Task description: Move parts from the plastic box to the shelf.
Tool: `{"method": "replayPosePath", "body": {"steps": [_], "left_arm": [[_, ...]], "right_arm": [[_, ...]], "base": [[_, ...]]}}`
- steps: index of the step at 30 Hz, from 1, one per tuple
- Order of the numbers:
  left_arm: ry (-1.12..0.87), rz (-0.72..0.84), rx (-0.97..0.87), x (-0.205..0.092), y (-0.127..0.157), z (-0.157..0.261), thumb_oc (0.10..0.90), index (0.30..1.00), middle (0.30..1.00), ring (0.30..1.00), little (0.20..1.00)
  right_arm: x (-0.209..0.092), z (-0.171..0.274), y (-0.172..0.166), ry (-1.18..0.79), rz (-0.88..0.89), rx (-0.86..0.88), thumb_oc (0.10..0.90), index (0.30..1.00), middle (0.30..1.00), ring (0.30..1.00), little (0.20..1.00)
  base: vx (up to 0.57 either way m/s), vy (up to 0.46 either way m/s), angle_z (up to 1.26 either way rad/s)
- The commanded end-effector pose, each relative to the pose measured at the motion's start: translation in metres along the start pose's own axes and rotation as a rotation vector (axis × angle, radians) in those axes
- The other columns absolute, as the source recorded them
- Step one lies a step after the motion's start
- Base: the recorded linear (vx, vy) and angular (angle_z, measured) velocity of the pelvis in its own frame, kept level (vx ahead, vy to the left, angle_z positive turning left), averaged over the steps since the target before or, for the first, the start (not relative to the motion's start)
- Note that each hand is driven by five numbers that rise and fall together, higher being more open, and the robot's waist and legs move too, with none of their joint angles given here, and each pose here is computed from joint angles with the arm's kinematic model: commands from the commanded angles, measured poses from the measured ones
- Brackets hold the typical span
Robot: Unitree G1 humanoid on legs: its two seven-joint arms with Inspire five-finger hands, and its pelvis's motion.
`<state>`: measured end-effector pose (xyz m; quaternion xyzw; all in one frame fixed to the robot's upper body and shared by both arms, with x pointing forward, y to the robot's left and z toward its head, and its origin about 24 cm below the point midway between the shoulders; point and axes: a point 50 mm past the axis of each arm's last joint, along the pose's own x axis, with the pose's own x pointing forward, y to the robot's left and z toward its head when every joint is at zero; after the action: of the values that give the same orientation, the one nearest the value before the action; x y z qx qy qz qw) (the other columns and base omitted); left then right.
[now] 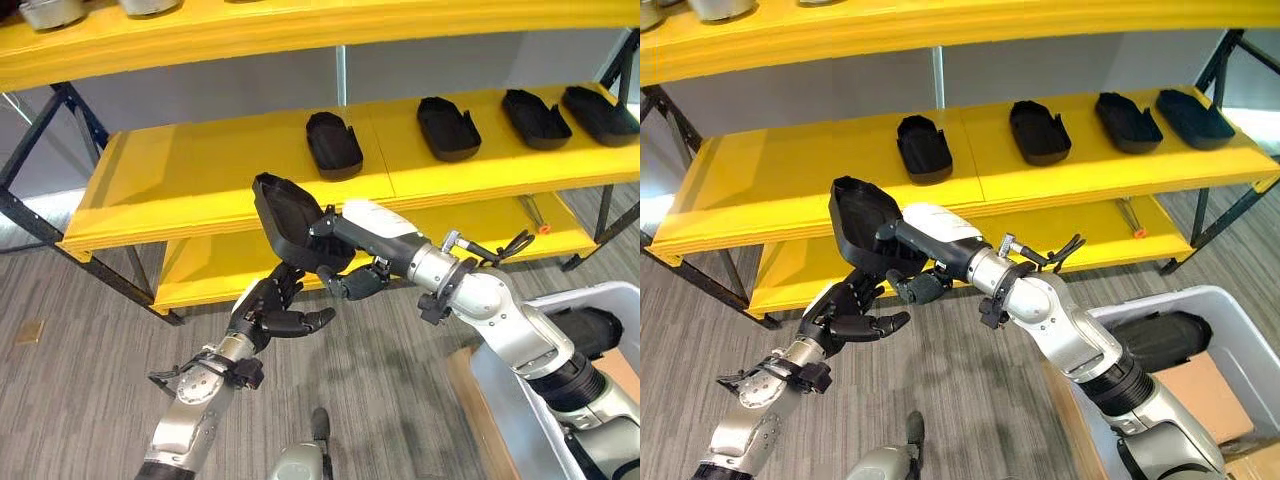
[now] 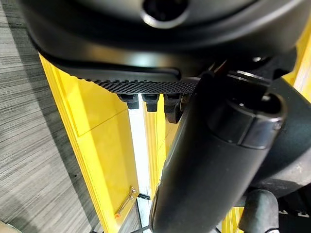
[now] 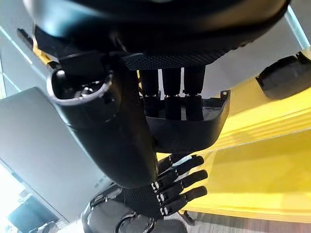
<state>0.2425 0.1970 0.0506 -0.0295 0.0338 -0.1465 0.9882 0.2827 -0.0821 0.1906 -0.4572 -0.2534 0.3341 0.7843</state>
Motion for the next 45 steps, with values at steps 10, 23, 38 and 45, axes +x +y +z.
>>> {"method": "replayPosePath", "body": {"steps": [10,23,38,45], "left_arm": [[-0.156,-0.083,0.012,-0.002,-0.011,0.03,0.9,1.0,1.0,1.0,1.0],[-0.17,-0.075,0.031,-0.003,-0.008,0.032,0.9,1.0,1.0,1.0,1.0],[-0.201,-0.16,0.002,0.006,-0.031,0.034,0.9,1.0,1.0,1.0,1.0],[-0.204,-0.13,-0.021,0.008,-0.028,0.034,0.9,1.0,1.0,1.0,1.0]], "right_arm": [[0.004,0.031,-0.044,-0.13,-0.274,-0.041,0.4,0.3,0.3,0.3,0.3],[0.003,0.03,-0.041,-0.156,-0.267,-0.01,0.4,0.3,0.3,0.3,0.3],[0.005,0.024,-0.038,-0.102,-0.316,-0.001,0.4,0.3,0.3,0.3,0.3],[-0.026,0.012,-0.036,-0.117,-0.328,0.004,0.4,0.3,0.3,0.3,0.3]], "base": [[0.1,0.042,0.02],[0.09,0.149,0.07],[0.05,0.108,-0.21],[0.1,-0.048,0.9]]}}
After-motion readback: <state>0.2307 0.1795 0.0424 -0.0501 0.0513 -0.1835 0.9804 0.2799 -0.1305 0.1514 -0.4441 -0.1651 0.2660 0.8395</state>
